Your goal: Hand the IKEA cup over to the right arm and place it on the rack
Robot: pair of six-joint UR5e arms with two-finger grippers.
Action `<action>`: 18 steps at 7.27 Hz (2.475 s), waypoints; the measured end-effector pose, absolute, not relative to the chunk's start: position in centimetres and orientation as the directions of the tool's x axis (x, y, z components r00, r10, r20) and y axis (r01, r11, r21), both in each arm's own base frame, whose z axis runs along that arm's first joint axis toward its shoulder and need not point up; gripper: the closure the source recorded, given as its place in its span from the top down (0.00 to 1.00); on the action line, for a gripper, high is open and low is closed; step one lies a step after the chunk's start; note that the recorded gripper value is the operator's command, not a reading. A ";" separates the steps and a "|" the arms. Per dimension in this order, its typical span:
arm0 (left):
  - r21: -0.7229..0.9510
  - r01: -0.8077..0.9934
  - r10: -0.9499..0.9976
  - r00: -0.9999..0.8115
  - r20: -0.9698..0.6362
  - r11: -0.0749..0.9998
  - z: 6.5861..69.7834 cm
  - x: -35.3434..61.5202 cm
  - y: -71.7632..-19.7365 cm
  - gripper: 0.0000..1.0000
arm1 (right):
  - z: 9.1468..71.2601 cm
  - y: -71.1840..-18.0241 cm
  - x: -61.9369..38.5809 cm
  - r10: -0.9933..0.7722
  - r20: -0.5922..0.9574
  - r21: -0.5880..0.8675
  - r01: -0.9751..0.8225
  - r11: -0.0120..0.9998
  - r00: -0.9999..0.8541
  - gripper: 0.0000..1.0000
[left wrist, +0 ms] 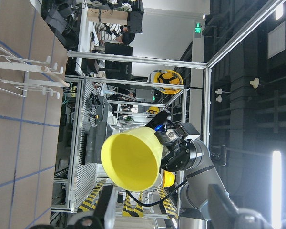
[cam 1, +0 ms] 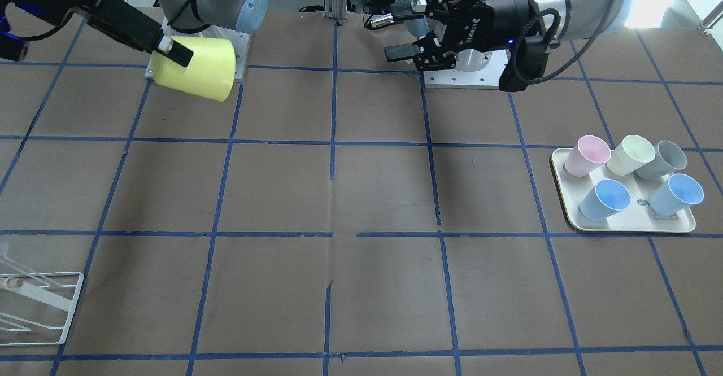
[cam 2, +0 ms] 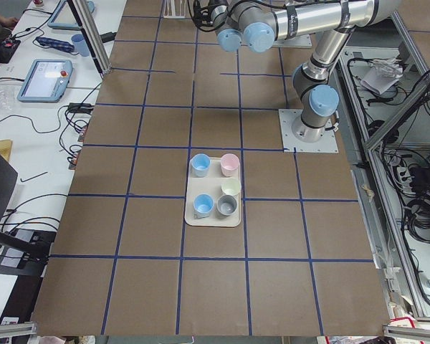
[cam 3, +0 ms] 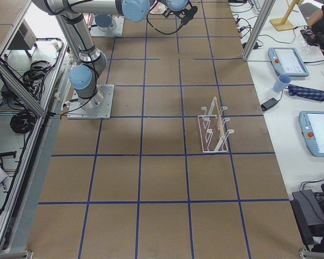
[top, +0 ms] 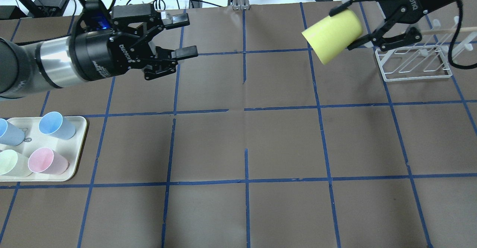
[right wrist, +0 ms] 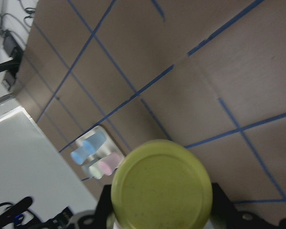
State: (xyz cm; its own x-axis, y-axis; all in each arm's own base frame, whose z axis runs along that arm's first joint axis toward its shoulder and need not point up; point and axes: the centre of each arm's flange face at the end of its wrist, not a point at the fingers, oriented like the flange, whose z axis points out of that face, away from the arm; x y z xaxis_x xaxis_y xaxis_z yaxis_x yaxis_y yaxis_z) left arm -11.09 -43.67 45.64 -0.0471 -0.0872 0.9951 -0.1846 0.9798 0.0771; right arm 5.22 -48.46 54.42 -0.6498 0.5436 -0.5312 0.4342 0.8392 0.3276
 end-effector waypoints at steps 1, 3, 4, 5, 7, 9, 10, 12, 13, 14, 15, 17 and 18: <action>0.069 -0.159 -0.086 -0.100 0.991 0.985 45.1 -9.1 -44.5 0.75 | 54.0 -48.6 3.8 0.453 -0.443 0.218 0.397 0.891 -0.773 0.24; 0.061 -0.099 -0.086 -0.268 0.959 0.993 44.2 -6.9 -46.6 0.82 | 52.6 -49.6 0.5 0.281 -0.204 0.063 0.274 0.960 -0.938 0.06; 0.070 -0.088 -0.101 -0.434 0.895 0.994 43.7 -5.7 -47.7 0.84 | 51.6 -51.0 -1.4 0.248 -0.098 0.025 0.246 0.969 -0.964 0.05; 0.064 -0.099 -0.111 -0.592 0.798 0.993 43.1 -4.8 -48.8 0.87 | 50.5 -52.6 -3.6 0.228 -0.018 -0.013 0.229 0.973 -0.973 0.04; 0.009 -0.023 -0.024 -0.868 0.496 1.000 41.6 -5.6 -50.6 0.92 | 48.2 -55.5 -8.4 0.243 0.072 -0.071 0.238 0.969 -0.967 0.03; -0.023 0.073 0.076 -0.987 0.143 0.997 42.8 -10.4 -51.4 1.00 | 45.4 -58.4 -11.2 0.227 0.100 -0.121 0.214 0.969 -0.969 0.00; -0.041 0.086 0.088 -0.996 0.029 0.995 44.9 -12.6 -51.0 1.00 | 44.3 -59.4 -11.9 0.212 0.104 -0.136 0.197 0.971 -0.972 0.01; -0.041 0.061 0.059 -0.997 -0.047 0.997 47.6 -14.1 -49.6 1.00 | 42.5 -60.8 -12.5 0.195 0.092 -0.155 0.179 0.972 -0.977 0.00; -0.043 0.041 0.039 -0.998 -0.044 0.998 47.0 -14.0 -49.5 1.00 | 41.4 -61.4 -12.7 0.191 0.088 -0.162 0.175 0.971 -0.978 0.00; -0.062 0.027 0.025 -0.999 -0.027 0.998 46.8 -13.7 -49.6 1.00 | 40.4 -62.0 -12.9 0.190 0.088 -0.176 0.173 0.969 -0.978 0.00; -0.061 0.023 0.022 -1.000 -0.015 0.998 46.8 -13.3 -49.6 1.00 | 39.6 -62.5 -13.0 0.188 0.079 -0.188 0.170 0.967 -0.979 0.01; -0.031 0.063 0.063 -0.998 -0.007 0.998 47.5 -12.1 -49.4 1.00 | 38.6 -63.2 -12.9 0.179 0.052 -0.203 0.165 0.965 -0.982 0.02; -0.015 0.078 0.078 -0.997 -0.002 0.997 47.7 -11.7 -49.1 1.00 | 38.3 -63.4 -12.9 0.178 0.050 -0.207 0.164 0.965 -0.983 0.11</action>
